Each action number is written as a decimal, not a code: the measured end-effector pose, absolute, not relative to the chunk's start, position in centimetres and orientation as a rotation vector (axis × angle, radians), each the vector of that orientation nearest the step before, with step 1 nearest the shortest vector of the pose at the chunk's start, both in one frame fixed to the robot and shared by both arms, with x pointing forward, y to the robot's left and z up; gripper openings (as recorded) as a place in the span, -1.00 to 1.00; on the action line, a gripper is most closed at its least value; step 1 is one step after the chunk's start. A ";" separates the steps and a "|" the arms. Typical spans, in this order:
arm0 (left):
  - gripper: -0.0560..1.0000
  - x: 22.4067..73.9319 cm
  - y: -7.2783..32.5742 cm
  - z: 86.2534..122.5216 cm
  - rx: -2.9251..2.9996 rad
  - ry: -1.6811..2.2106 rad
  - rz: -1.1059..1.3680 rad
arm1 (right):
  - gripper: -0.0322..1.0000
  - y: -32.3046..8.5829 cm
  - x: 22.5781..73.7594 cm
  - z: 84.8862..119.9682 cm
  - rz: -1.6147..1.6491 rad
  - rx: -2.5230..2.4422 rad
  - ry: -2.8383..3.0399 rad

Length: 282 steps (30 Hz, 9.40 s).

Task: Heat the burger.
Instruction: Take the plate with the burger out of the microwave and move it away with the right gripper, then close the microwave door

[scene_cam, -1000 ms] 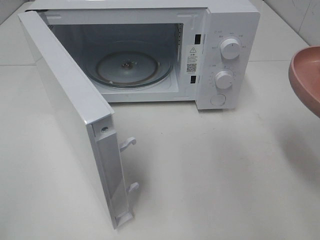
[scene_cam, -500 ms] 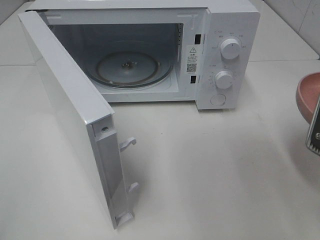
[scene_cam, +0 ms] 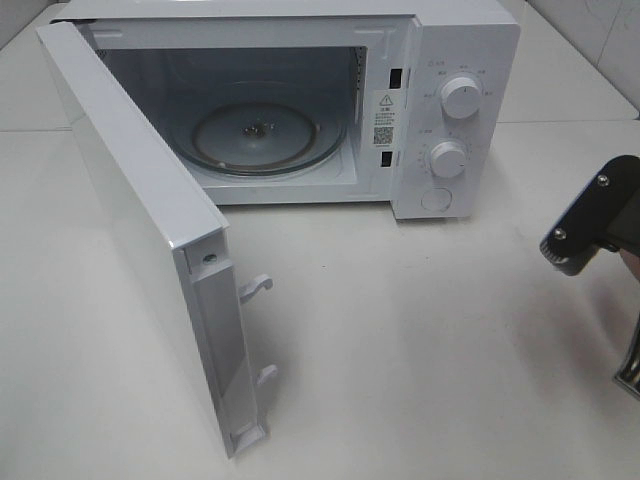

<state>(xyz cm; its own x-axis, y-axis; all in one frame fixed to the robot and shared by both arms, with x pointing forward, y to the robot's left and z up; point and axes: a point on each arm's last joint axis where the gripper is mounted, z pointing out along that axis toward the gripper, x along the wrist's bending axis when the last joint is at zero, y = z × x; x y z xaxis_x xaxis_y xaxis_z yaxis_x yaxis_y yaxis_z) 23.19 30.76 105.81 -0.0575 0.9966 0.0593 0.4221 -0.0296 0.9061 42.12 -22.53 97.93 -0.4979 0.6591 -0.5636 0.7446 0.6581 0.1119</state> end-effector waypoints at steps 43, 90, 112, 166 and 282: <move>0.98 23.2 30.8 105.8 1.526 1.557 1.058 | -0.82 -23.4 45.0 93.5 -0.317 1.483 2.033; 0.98 23.2 30.8 105.8 1.527 1.557 1.059 | -0.09 -24.5 46.9 87.6 -0.395 1.584 2.018; 0.98 23.2 30.8 105.8 1.527 1.557 1.059 | 0.63 -24.9 40.9 101.9 0.308 1.600 2.068; 0.98 23.2 30.8 105.8 1.527 1.557 1.059 | 0.54 -30.7 23.8 105.8 0.968 1.478 1.477; -0.89 46.9 28.2 98.6 1.438 1.086 1.016 | 0.54 -30.7 23.8 105.8 0.970 1.476 1.476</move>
<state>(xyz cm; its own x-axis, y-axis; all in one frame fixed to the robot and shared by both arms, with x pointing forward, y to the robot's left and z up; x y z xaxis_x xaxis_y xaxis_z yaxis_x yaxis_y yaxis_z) 46.90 28.17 98.63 0.2368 0.9706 0.0434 0.1078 -0.0707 0.9917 23.80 -30.73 105.80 0.0181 0.9995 -0.0272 0.3722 0.0185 0.9280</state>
